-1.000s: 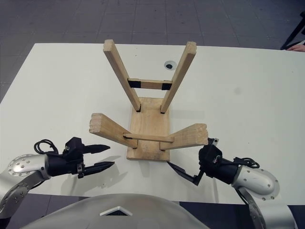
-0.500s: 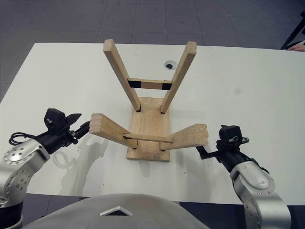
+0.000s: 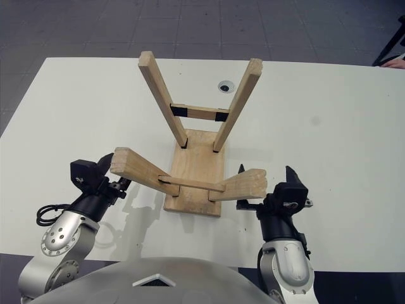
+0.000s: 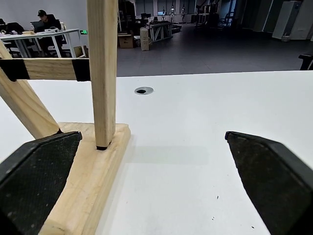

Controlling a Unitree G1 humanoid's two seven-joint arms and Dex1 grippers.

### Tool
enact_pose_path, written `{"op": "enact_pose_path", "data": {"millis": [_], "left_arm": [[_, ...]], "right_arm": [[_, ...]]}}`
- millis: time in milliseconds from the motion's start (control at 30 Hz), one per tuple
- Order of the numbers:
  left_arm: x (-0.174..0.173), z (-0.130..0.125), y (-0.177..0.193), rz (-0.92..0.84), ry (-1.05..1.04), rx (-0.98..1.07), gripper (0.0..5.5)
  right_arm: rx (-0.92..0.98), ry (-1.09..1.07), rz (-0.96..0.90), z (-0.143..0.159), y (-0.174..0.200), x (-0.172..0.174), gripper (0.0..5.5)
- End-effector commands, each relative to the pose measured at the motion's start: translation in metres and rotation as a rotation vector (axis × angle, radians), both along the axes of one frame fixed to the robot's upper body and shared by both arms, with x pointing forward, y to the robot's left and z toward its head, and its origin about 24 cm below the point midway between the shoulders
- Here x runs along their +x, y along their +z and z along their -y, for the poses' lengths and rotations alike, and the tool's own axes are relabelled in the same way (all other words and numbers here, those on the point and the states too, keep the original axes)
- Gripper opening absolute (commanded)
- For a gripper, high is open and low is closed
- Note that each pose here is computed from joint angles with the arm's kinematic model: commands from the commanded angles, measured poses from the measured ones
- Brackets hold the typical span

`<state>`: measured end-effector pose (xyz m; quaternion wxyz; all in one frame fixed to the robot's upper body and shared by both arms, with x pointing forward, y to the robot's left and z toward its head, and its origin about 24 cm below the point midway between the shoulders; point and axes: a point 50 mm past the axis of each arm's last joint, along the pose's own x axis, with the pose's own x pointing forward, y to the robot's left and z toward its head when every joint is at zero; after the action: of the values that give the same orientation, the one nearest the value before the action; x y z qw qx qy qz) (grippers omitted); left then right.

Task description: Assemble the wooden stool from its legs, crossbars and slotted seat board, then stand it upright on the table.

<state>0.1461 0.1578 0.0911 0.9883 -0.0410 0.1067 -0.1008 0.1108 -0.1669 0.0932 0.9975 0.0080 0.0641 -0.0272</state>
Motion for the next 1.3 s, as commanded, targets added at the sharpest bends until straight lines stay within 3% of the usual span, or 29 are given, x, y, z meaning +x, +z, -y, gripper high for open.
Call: {"op": "enact_pose_path", "data": {"millis": [33,167,267,500,633,800,1300], "left_arm": [[0.009,-0.020,-0.002,0.044,0.118,0.030,3.08],[0.009,-0.028,-0.004,0.044,0.155,0.017,3.08],[0.004,-0.027,-0.006,0.028,0.135,0.014,3.08],[-0.020,0.039,0.013,0.066,-0.389,-0.044,3.08],[-0.026,0.059,0.021,0.112,-0.490,-0.046,3.08],[-0.025,0.053,0.021,0.104,-0.445,-0.030,3.08],[-0.008,0.036,0.018,0.127,-0.307,0.005,3.08]], "right_arm": [[-0.084,-0.148,-0.014,0.027,-0.007,0.001,5.48],[-0.129,-0.267,-0.075,0.053,-0.013,-0.002,5.48],[-0.123,-0.277,-0.081,0.055,-0.010,-0.002,5.48],[0.006,0.181,0.180,-0.035,0.032,-0.005,5.48],[-0.021,0.221,0.184,-0.051,0.028,-0.009,5.48],[-0.053,0.193,0.164,-0.048,0.024,-0.006,5.48],[-0.223,0.052,0.264,0.001,0.034,0.040,5.48]]}}
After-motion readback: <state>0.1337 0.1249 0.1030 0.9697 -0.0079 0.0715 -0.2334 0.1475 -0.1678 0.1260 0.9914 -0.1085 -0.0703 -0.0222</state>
